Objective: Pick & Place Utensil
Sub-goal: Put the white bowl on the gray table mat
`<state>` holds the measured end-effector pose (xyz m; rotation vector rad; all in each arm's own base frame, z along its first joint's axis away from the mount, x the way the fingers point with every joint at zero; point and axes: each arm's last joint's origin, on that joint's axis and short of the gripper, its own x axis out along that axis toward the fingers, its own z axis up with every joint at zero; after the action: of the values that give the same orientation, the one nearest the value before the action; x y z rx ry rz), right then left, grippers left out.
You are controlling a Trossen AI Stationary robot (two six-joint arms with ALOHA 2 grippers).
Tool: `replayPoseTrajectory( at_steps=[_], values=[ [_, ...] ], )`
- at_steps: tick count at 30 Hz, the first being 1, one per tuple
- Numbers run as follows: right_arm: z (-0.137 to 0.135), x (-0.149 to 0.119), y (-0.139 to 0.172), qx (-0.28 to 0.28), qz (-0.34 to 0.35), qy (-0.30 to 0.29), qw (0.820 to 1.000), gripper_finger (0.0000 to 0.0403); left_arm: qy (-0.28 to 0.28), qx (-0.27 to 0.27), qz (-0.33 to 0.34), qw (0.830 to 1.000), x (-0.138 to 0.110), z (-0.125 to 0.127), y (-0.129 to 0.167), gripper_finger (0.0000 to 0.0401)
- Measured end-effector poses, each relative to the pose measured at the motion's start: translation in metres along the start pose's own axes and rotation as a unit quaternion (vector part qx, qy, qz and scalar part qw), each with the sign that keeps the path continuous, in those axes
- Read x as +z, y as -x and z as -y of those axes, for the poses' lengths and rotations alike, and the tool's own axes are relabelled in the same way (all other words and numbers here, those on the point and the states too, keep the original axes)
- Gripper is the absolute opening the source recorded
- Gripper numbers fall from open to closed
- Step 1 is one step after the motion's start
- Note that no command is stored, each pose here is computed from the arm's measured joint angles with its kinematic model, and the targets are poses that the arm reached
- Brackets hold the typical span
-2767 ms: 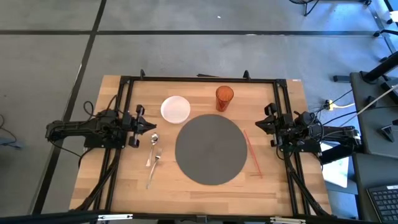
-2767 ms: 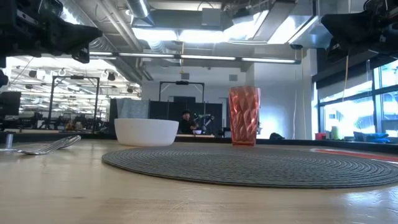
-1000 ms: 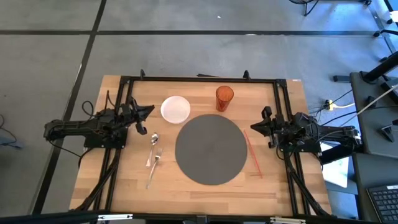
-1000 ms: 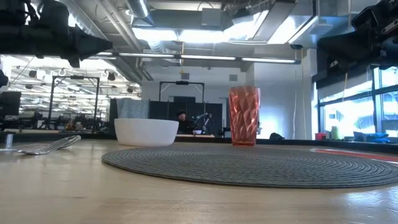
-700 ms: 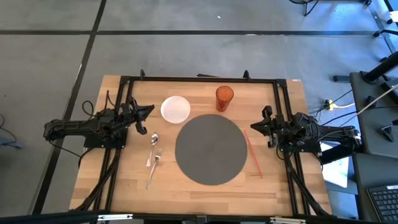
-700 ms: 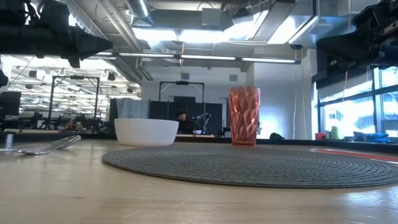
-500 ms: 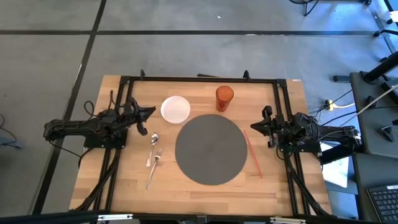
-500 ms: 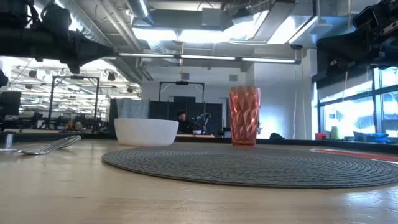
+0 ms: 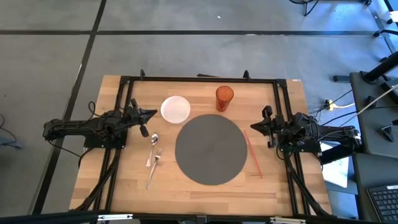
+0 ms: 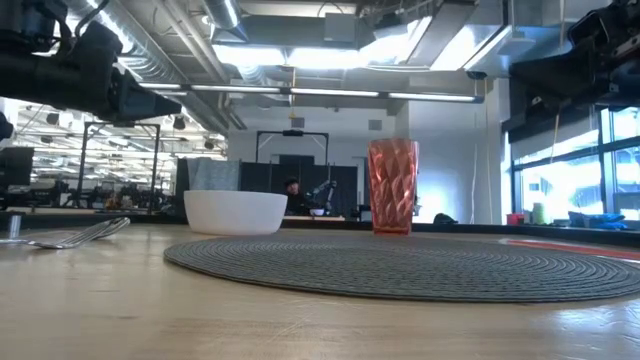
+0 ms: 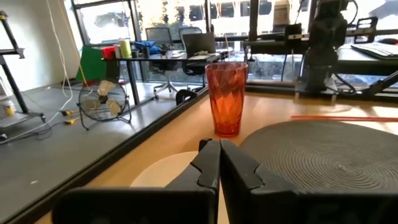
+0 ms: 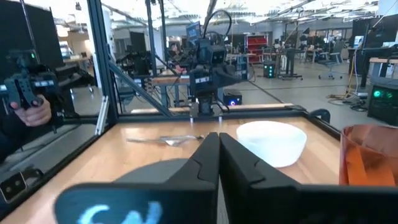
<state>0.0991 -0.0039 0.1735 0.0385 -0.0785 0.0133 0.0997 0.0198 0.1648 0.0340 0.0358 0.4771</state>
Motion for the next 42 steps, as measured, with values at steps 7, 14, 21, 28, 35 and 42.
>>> replayPoseTrajectory(
  at_steps=[7,14,21,28,35,42],
  values=[
    [0.0001,-0.0009,0.0001,-0.001,-0.004,0.010,1.000,0.0008,0.003,0.000,-0.001,1.000,-0.0001,0.0000,0.0000,0.0002],
    [0.0001,-0.0016,0.0001,-0.001,-0.008,0.010,1.000,0.0010,-0.009,0.000,-0.001,1.000,-0.0001,0.0000,0.0000,0.0001],
    [0.0001,-0.0015,0.0001,-0.001,-0.008,0.012,1.000,0.0018,-0.010,0.008,-0.001,1.000,-0.0001,-0.0004,0.0000,0.0002],
    [0.0001,-0.0015,0.0001,-0.001,-0.008,0.011,1.000,0.0004,0.012,0.041,-0.003,0.999,0.0002,-0.0022,-0.0001,0.0005],
    [0.0001,-0.0015,0.0001,-0.001,-0.008,0.011,1.000,0.0019,-0.014,0.148,-0.037,0.988,-0.0038,-0.0055,-0.0018,0.0019],
    [0.0011,-0.0013,0.0001,-0.018,-0.006,0.003,1.000,0.0019,-0.003,0.066,-0.029,0.997,0.0014,-0.0003,-0.0037,0.0022]
  ],
)
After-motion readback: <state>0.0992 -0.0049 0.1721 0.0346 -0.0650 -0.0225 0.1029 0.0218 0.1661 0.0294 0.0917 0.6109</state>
